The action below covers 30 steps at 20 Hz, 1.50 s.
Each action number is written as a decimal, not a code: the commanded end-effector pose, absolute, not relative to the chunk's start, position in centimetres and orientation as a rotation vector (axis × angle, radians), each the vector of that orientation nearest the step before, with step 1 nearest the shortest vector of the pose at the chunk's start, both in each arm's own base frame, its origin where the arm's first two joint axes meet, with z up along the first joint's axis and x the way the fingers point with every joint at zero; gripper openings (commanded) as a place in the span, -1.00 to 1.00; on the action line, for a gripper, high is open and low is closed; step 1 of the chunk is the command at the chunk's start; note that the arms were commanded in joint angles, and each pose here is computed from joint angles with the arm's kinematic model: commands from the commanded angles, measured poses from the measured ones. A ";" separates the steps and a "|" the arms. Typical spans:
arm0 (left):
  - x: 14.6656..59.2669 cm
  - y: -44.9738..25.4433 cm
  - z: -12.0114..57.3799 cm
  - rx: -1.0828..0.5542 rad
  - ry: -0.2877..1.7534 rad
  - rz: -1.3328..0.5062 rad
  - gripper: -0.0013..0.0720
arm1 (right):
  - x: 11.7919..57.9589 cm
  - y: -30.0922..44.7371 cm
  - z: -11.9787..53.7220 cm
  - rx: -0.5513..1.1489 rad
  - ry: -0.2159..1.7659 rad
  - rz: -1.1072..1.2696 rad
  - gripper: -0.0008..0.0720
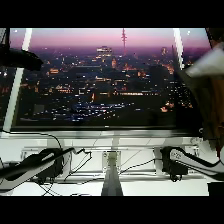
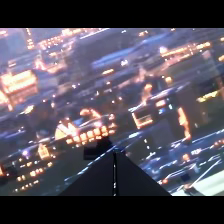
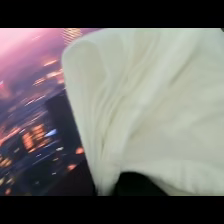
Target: Fold the clothes and pants, and hang the long-sleeved shirts on hangers.
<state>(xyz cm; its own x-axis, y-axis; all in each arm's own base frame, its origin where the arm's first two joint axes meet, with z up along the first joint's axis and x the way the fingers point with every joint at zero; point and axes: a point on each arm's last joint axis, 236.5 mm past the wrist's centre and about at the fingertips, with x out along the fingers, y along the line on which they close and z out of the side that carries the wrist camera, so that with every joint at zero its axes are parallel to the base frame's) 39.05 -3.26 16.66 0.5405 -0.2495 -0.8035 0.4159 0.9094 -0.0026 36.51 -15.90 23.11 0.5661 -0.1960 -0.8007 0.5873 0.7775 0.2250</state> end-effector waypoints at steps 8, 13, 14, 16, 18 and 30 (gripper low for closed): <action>38.9 -3.0 16.9 0.207 0.914 -0.389 -0.92 | 19.0 -21.0 24.7 0.757 0.919 -0.936 0.87; 38.9 -3.0 16.9 0.207 0.914 -0.389 -0.92 | 22.0 -18.1 25.0 0.685 0.951 -0.675 -0.94; 38.9 -3.0 16.9 0.207 0.914 -0.389 -0.92 | 23.0 -17.0 25.3 0.665 0.953 -0.585 -0.94; 38.9 -3.0 16.9 0.207 0.914 -0.389 -0.92 | 24.2 -15.0 25.8 0.614 0.955 -0.440 -0.94; 38.9 -3.0 16.9 0.207 0.914 -0.389 -0.92 | 25.0 -13.1 26.4 0.564 0.949 -0.354 -0.94; 38.9 -3.0 16.9 0.207 0.914 -0.389 -0.92 | 34.9 11.4 28.7 -0.081 0.768 0.271 -0.94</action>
<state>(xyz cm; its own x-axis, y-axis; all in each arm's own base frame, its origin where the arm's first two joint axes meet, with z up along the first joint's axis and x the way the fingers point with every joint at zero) 38.94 -3.04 16.86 0.5463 -0.2390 -0.8027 0.4126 0.9109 0.0096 33.29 7.37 28.27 0.6323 0.2339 -0.7386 -0.1626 0.9722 0.1686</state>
